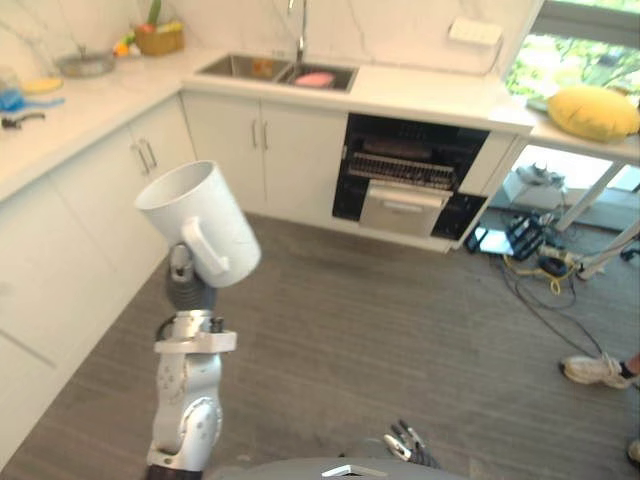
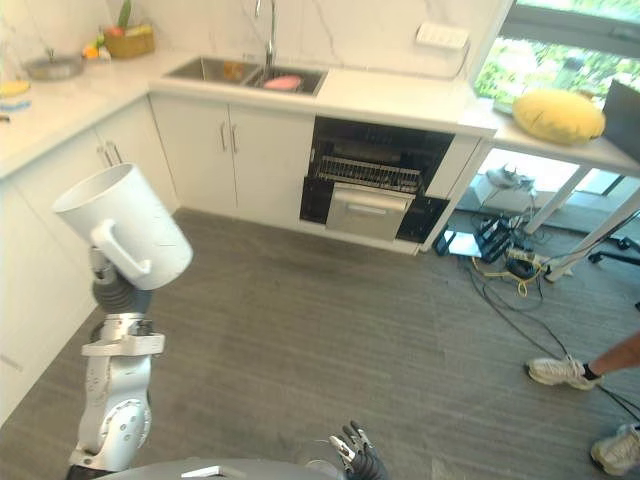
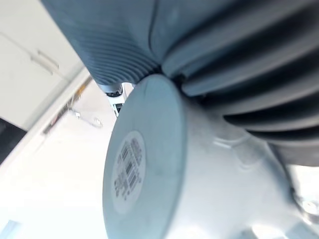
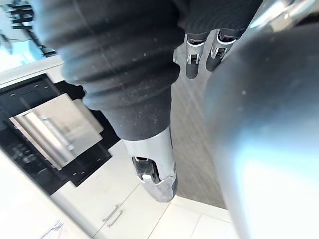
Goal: Walk over to the sink, pick up the cup, carry it to the dishwasher, place the cup inside the dishwasher, then close the dishwasher door
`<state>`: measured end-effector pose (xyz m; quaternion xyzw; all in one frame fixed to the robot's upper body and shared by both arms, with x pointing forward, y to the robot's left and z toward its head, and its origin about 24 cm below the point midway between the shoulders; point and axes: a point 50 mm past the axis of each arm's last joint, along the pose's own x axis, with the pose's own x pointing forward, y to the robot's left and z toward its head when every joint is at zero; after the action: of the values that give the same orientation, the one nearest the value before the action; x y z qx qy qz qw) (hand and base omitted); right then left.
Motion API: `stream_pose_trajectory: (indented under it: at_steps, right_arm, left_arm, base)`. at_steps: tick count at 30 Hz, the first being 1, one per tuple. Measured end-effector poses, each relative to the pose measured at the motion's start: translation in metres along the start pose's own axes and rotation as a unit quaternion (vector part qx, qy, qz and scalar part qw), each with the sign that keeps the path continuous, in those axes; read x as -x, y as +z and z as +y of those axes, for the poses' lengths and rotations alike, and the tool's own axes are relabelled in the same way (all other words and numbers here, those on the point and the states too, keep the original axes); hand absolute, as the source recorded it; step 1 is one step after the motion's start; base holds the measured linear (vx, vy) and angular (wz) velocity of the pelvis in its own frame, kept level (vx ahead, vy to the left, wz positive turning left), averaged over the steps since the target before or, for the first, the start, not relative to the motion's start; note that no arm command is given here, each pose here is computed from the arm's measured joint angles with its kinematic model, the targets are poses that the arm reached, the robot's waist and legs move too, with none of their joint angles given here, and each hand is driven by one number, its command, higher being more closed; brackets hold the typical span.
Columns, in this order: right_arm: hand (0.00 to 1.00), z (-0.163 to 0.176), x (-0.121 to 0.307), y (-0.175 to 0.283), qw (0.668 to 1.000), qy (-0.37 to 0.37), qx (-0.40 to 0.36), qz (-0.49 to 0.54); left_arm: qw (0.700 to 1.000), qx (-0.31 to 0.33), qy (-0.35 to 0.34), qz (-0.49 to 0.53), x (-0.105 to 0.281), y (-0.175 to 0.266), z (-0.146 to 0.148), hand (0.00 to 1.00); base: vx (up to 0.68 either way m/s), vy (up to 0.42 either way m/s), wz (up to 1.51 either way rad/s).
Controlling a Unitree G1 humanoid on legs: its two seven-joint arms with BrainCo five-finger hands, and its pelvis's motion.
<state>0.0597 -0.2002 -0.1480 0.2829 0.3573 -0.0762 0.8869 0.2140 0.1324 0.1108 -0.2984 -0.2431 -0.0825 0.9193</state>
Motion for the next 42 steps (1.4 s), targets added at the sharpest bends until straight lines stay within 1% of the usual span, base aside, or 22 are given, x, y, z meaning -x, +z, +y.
stream_pose_trajectory:
  at_steps: [3,4,5,7,8,9,11,14,19,25,26,27,30,33,34,37,40,42]
  right_arm:
    - [0.0,0.003,0.002,-0.001,1.0,-0.003,-0.004,-0.012]
    - [0.0,0.003,0.005,-0.006,0.999,-0.015,-0.023,-0.02]
    - [0.0,0.002,0.008,-0.01,0.999,-0.019,-0.027,-0.018]
    - [0.0,0.002,0.013,-0.018,0.999,-0.02,-0.027,-0.005]
    - [0.0,-0.004,0.01,-0.007,1.0,-0.013,-0.005,-0.005]
    - [0.0,-0.006,0.01,-0.003,1.0,-0.009,0.006,-0.002]
    - [0.0,-0.007,0.005,0.005,0.999,0.01,0.027,0.019]
    - [0.0,-0.008,0.005,0.006,0.999,0.009,0.024,0.027]
    - [0.0,-0.008,0.008,0.008,0.999,0.011,0.04,0.015]
    - [0.0,0.016,-0.014,0.027,0.993,0.072,0.096,0.0]
    - [0.0,0.02,-0.016,0.025,0.99,0.084,0.114,0.012]
    - [0.0,0.028,-0.018,0.02,0.988,0.098,0.116,0.017]
    - [0.0,0.036,-0.02,0.013,0.988,0.106,0.106,0.027]
    - [0.0,0.029,-0.019,0.008,0.993,0.077,0.08,0.039]
    - [0.0,0.028,-0.02,0.01,0.995,0.067,0.07,0.028]
    - [0.0,0.026,-0.02,0.015,0.995,0.063,0.072,0.013]
    - [0.0,0.027,-0.022,0.02,0.997,0.055,0.053,-0.008]
    - [0.0,0.026,-0.023,0.018,0.998,0.041,0.043,-0.008]
  left_arm:
    - [0.999,0.015,-0.035,0.001,-0.009,-0.006,-0.014,1.0]
    - [0.999,0.018,-0.048,0.007,-0.012,-0.011,-0.015,1.0]
    - [0.999,0.019,-0.047,0.01,-0.011,-0.012,-0.014,1.0]
    - [0.999,0.02,-0.031,0.014,-0.005,-0.012,-0.008,1.0]
    - [0.999,0.032,0.004,0.024,0.003,-0.02,-0.002,1.0]
    - [0.999,0.036,0.01,0.029,0.006,-0.022,-0.002,1.0]
    - [0.999,0.045,0.006,0.018,0.007,-0.023,-0.007,1.0]
    - [0.998,0.06,-0.002,0.008,0.006,-0.023,-0.014,1.0]
    - [0.998,0.059,0.015,-0.003,0.008,-0.021,-0.012,1.0]
    - [0.998,0.043,0.043,-0.013,0.013,-0.016,-0.001,1.0]
    - [0.998,0.041,0.055,-0.005,0.019,-0.018,0.001,1.0]
    - [0.998,0.037,0.059,0.003,0.024,-0.019,0.003,1.0]
    - [0.998,0.03,0.047,0.006,0.026,-0.018,0.004,1.0]
    - [0.999,0.029,0.031,0.03,0.028,-0.024,0.001,1.0]
    - [0.998,0.028,0.03,0.037,0.03,-0.025,0.001,1.0]
    - [0.998,0.021,0.016,0.056,0.032,-0.032,-0.002,1.0]
    - [0.997,0.015,0.025,0.066,0.029,-0.039,-0.003,1.0]
    - [0.997,0.009,0.042,0.067,0.028,-0.04,0.002,1.0]
  base:
    - [0.4,-0.131,0.62]
    - [0.48,-0.223,1.0]
    - [0.65,-0.304,0.91]
    - [0.55,-0.262,0.35]
    - [0.45,-0.23,0.01]
    - [0.61,-0.33,-0.26]
    - [0.52,-0.321,-0.3]
    - [0.38,-0.229,-0.23]
    - [0.34,-0.074,-0.1]
    - [0.39,0.031,-0.47]
    - [0.46,0.12,-0.44]
    - [0.47,0.11,-0.27]
    - [0.41,0.086,-0.04]
    - [0.33,0.081,-0.12]
    - [0.19,0.031,-0.28]
    - [0.26,-0.006,0.1]
    - [0.3,-0.103,0.54]
    - [0.44,-0.271,0.31]
